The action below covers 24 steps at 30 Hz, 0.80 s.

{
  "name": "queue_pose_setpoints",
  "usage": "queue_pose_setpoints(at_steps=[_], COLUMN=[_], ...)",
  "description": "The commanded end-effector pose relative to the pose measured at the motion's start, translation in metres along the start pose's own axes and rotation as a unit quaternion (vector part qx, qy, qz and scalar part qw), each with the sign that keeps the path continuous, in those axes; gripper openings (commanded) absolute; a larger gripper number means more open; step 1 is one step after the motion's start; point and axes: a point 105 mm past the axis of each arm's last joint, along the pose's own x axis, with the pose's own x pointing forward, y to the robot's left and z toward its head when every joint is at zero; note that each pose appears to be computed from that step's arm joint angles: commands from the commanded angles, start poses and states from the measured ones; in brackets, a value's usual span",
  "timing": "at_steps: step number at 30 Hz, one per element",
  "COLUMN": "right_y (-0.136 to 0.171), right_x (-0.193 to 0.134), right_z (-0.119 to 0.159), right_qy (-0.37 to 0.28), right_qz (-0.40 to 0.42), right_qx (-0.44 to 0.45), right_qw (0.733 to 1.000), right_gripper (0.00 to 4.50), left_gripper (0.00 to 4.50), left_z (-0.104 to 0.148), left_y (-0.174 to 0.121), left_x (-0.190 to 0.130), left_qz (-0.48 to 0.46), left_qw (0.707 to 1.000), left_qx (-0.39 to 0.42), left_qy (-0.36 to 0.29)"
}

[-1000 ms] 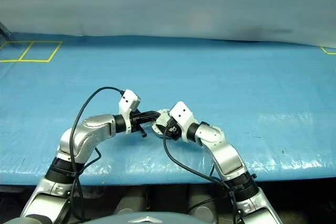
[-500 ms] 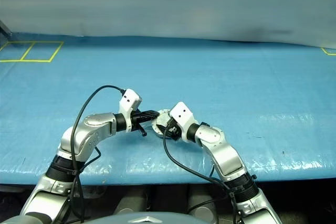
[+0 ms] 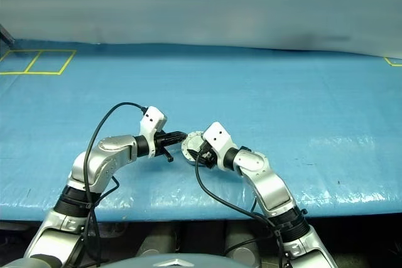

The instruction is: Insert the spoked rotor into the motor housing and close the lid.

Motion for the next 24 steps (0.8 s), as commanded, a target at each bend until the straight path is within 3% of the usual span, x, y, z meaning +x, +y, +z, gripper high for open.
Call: queue_pose_setpoints(at_steps=[1, 5, 14, 24], right_y=[0.004, 0.004, 0.003, 0.003], right_x=[-0.001, -0.001, -0.002, -0.001], right_z=[-0.009, -0.009, -0.009, -0.008], right_qy=[0.016, 0.015, 0.014, 0.014], right_qz=[0.005, 0.004, -0.001, 0.001], right_qx=[0.009, 0.009, 0.011, 0.01], right_qw=[1.0, 1.0, 1.0, 1.0], right_gripper=[3.04, 3.04, 3.04, 3.04], left_gripper=[0.0, 0.0, 0.0, 0.0], left_z=[-0.002, 0.004, 0.035, 0.017], left_y=[-0.021, -0.032, -0.008, -0.008], left_x=[0.007, 0.008, 0.006, 0.012], left_qz=[-0.056, -0.084, -0.012, -0.011], left_qw=[0.998, 0.995, 0.995, 0.997], left_qx=[0.009, 0.051, 0.061, 0.059], left_qy=[0.0, -0.011, -0.08, -0.038])
